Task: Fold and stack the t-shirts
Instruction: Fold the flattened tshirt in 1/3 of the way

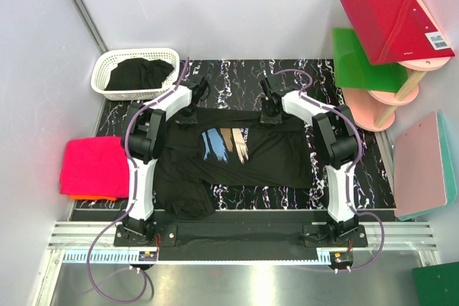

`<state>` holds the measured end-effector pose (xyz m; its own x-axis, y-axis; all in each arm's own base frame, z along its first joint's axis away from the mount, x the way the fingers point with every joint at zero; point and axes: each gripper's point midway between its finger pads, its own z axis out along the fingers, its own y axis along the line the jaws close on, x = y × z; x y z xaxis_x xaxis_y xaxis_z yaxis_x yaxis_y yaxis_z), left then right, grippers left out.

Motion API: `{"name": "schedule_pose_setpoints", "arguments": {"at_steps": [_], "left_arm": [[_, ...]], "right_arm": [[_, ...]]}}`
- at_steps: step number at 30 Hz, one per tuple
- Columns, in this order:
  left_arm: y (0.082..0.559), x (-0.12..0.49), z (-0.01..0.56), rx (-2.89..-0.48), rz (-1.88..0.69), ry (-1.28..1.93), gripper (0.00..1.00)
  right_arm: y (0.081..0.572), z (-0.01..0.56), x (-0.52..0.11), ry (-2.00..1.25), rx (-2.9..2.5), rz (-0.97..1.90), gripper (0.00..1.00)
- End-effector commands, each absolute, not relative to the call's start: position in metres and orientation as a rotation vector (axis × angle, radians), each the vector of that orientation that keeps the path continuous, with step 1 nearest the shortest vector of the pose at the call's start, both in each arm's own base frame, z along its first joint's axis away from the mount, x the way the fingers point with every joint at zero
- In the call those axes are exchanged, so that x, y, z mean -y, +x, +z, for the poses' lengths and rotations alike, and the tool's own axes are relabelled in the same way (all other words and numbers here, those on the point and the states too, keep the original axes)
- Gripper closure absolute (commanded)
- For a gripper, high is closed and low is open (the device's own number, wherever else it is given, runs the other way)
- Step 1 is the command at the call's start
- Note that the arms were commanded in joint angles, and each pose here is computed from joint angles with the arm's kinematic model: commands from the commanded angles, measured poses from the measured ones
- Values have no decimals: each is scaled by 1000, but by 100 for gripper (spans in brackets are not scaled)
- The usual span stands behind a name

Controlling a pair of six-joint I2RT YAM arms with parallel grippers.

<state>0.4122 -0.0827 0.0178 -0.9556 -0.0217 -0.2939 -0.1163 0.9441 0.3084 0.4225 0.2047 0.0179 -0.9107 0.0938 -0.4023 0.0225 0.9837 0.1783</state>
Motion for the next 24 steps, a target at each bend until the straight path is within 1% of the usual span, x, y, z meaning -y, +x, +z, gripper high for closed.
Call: {"name": "schedule_pose_setpoints", "arguments": {"at_steps": [1,3,9,19,24], "left_arm": [[416,81,12,-2852,499,-98,100],[422,82,20,-2841,507,-96,100],[438,82,33,-2814,509,-106,100],[462,76,38,-2784,498,-147,100],[470,72,40,-2771,515,-157,100]], "right_arm": [[417,3,-210,85,-2818,215,100],[421,-4,-209,100,-2838,183,100],[447,1,-199,154,-2787,120,100],[490,4,-168,201,-2701,7,100],[501,12,-159,200,-2649,-54,100]]}}
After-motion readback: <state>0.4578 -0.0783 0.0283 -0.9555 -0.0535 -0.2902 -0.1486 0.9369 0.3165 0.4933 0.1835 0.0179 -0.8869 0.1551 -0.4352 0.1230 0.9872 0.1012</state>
